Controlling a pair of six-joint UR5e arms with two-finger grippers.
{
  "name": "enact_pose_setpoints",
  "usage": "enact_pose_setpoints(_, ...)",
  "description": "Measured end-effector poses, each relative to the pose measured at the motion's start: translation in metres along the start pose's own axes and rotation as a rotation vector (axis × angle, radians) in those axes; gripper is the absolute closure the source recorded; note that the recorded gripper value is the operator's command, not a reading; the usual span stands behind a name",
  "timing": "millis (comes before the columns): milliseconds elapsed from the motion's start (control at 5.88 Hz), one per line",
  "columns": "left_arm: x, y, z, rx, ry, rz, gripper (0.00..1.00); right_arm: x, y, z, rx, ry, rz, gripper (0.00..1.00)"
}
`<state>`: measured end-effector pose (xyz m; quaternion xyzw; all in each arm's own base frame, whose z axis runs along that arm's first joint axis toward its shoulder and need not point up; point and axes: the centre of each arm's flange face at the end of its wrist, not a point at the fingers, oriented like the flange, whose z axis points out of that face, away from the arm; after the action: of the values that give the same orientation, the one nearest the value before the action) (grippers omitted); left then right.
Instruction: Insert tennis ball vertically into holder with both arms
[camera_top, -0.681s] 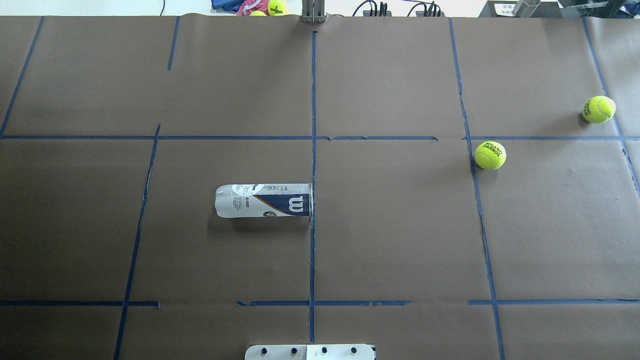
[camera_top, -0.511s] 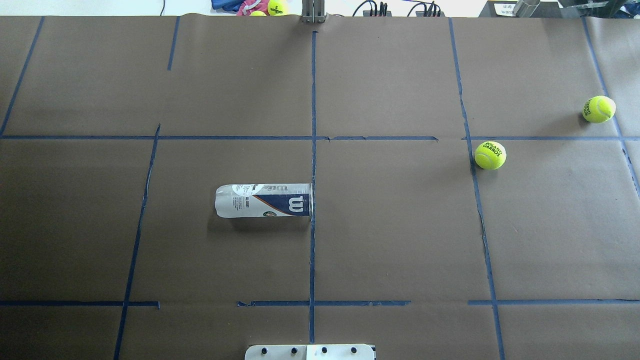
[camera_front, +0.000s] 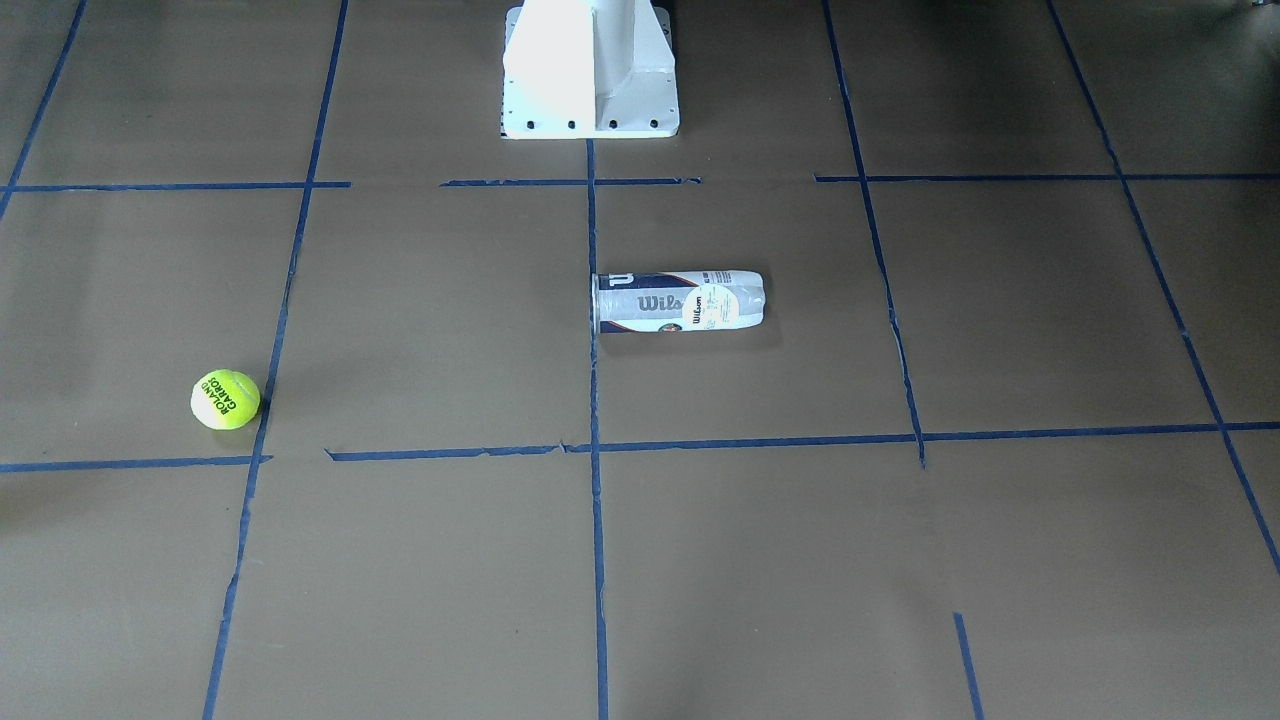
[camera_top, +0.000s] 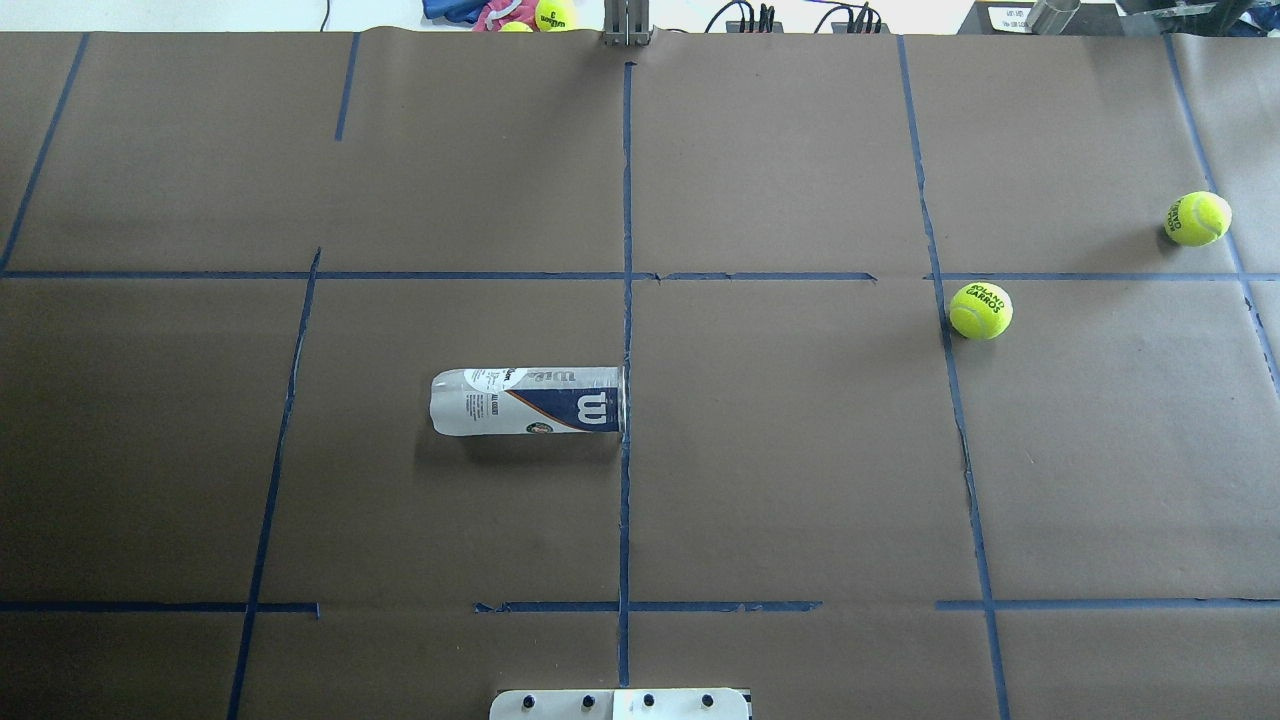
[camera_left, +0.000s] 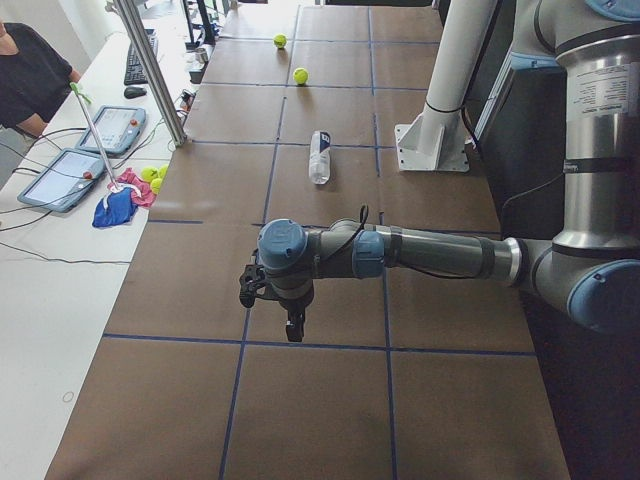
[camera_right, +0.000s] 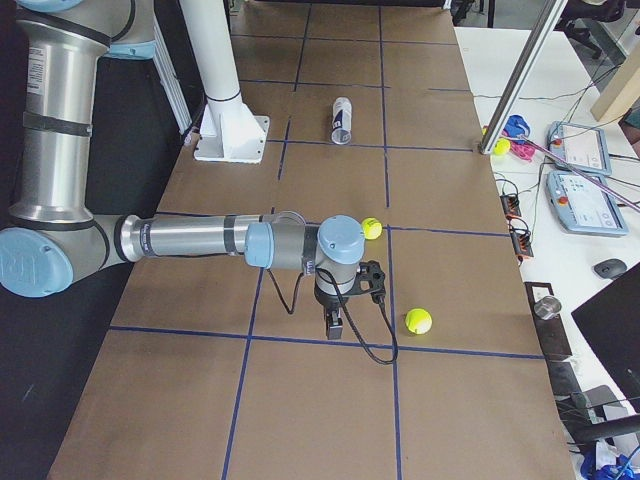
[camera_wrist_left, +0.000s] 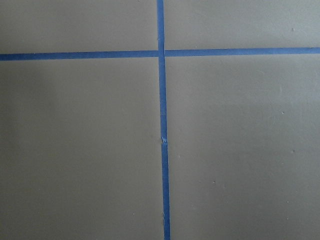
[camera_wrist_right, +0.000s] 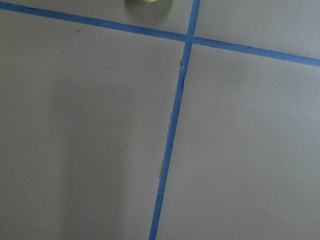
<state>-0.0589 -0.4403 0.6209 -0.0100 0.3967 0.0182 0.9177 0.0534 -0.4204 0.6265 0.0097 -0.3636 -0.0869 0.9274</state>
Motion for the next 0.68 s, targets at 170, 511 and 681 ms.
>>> enact_pose_setpoints(170, -0.0033, 0.003, 0.0013, -0.002, -0.022, -0.001, 0.0, 0.0012, 0.0, 0.0014, -0.003, -0.001, 0.003, 0.0)
enact_pose_setpoints(511, -0.0016, 0.0052, -0.0003, 0.004, -0.03, 0.004, 0.0, 0.0018, -0.0009, 0.0021, -0.003, -0.004, 0.003, 0.0)
enact_pose_setpoints(681, 0.0008, 0.0054, -0.0022, 0.008, -0.028, 0.009, 0.0, 0.0003, -0.0017, 0.0008, 0.0, -0.008, 0.0, 0.0)
